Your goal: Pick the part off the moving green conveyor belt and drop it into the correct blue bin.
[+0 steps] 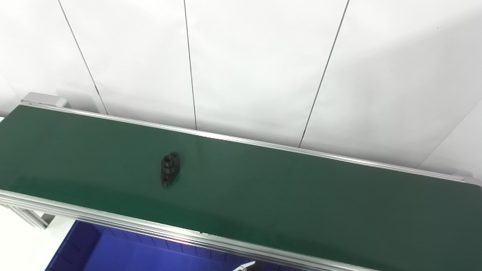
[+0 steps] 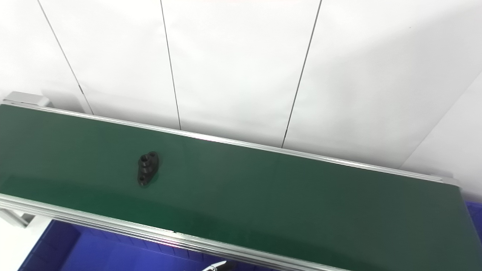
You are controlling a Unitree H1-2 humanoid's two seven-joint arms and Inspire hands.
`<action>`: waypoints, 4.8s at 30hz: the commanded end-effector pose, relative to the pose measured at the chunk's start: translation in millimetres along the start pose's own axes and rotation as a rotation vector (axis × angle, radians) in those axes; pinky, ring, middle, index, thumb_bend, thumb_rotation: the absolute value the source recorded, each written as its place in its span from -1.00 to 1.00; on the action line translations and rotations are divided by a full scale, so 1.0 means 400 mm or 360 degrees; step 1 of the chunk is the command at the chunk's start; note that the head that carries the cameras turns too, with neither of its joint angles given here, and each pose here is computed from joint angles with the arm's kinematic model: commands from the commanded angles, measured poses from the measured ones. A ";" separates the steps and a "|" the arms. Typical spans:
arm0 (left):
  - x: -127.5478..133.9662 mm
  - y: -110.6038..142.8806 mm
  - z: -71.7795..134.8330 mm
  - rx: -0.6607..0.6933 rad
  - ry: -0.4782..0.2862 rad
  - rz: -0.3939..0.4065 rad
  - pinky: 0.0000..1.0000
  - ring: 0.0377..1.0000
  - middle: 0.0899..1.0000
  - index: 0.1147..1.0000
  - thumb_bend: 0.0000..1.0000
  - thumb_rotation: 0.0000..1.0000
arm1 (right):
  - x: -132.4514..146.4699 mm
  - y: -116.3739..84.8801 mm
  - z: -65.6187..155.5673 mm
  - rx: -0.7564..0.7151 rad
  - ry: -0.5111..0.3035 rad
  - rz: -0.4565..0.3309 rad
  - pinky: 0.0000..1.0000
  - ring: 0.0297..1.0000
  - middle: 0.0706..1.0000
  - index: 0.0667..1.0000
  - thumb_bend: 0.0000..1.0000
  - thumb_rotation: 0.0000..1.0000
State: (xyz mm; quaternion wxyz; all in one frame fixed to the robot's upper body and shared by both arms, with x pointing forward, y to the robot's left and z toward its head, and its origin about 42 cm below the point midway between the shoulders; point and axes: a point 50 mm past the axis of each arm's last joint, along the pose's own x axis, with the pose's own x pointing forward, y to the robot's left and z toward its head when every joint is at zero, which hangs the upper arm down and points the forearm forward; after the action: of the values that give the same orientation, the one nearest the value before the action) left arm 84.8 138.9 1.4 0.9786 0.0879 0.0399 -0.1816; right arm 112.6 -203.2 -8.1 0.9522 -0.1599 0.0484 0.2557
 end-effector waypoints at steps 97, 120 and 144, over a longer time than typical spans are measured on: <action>0.043 -0.012 0.001 -0.0031 -0.0068 0.0017 0.70 0.77 0.76 0.69 1.00 0.88 | 0.539 -0.105 0.561 -0.0453 -0.0517 -0.0634 0.03 0.28 0.61 0.82 0.63 0.56; 0.051 -0.025 0.005 -0.0052 -0.0077 0.0015 0.75 0.78 0.77 0.69 1.00 0.87 | 0.659 -0.191 0.612 -0.1083 -0.0630 -0.0039 0.21 0.52 0.70 0.80 0.85 0.68; 0.043 -0.038 0.014 -0.0067 -0.0086 0.0026 0.74 0.76 0.75 0.69 1.00 0.85 | 0.792 -0.259 0.536 -0.1470 -0.0423 0.0251 0.14 0.50 0.66 0.74 0.98 0.45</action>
State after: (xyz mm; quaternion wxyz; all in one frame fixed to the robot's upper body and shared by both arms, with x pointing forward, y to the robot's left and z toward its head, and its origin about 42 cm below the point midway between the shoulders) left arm 98.7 129.1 -2.8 0.9832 0.0713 0.0292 -0.1654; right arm 429.6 -79.4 140.8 0.7674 -0.5264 -0.1271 0.3432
